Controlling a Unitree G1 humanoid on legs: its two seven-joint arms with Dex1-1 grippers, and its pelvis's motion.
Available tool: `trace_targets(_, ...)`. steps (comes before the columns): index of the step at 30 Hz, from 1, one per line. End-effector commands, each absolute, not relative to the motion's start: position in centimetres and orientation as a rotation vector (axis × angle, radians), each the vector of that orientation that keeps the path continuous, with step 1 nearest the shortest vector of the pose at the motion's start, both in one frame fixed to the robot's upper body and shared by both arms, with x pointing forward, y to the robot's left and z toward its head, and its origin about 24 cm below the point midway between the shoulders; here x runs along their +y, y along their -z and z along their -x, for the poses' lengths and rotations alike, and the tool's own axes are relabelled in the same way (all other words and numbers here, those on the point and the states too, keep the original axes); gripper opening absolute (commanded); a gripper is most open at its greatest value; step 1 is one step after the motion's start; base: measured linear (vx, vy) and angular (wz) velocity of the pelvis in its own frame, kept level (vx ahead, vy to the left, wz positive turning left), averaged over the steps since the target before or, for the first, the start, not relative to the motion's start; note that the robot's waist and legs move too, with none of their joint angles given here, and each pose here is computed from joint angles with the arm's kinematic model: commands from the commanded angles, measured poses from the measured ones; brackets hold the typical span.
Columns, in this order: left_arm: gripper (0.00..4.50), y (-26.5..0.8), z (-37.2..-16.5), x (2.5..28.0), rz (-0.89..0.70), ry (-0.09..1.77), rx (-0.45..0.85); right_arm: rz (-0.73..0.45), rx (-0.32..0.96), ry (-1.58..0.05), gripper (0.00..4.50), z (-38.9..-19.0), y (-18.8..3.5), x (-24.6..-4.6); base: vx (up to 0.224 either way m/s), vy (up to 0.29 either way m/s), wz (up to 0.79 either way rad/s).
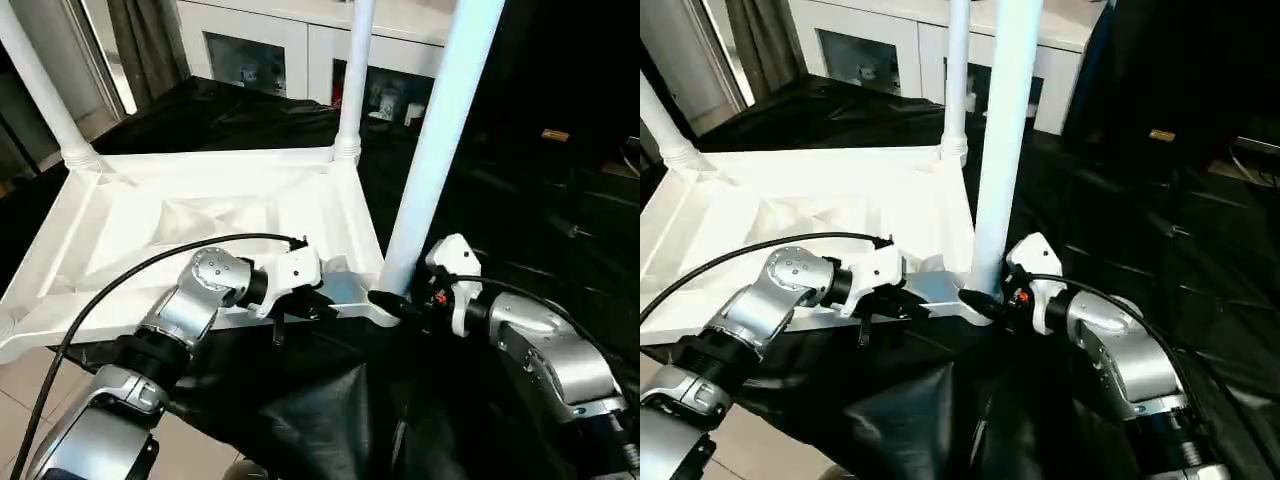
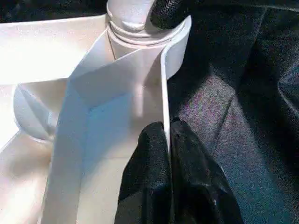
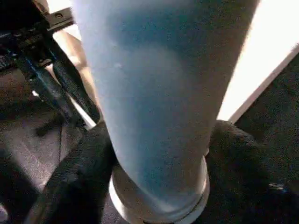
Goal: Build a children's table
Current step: Rotate leg to tighten
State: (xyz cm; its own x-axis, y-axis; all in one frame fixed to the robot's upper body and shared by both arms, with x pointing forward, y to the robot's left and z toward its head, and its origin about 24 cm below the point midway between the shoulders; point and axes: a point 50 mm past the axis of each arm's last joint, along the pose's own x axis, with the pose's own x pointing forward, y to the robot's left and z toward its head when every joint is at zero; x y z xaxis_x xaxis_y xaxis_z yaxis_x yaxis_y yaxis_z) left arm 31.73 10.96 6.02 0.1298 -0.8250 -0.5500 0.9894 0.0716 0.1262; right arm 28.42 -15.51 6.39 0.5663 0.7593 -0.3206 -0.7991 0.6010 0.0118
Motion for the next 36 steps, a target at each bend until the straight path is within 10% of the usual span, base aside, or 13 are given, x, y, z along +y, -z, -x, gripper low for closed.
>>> trace_targets(1,0.00,-5.6,-31.6,11.4,-0.482,1.384,0.366,0.167,0.299,-0.930,2.88,-28.7,-6.6,-15.6,0.000,0.000,0.00)
trace_targets(20,0.00,-5.1,-31.5,12.1,-0.482,1.328,0.396,0.144,0.319,-0.941,2.04,-28.7,-5.7,-15.5,0.000,0.000,0.00)
trace_targets(25,0.00,-4.6,-34.0,11.7,-0.480,1.000,0.422,0.020,0.350,-0.578,2.02,-29.8,-3.0,-15.2,0.000,0.000,0.00)
trace_targets(30,0.00,-4.6,-35.4,8.6,-0.411,0.803,0.423,-0.038,0.428,-0.300,2.01,-30.9,-0.6,-12.7,0.000,0.000,0.00)
trace_targets(36,0.00,-4.9,-35.6,5.7,-0.406,0.809,0.400,-0.066,0.378,-0.362,2.01,-31.6,-1.7,-9.2,0.000,0.000,0.00)
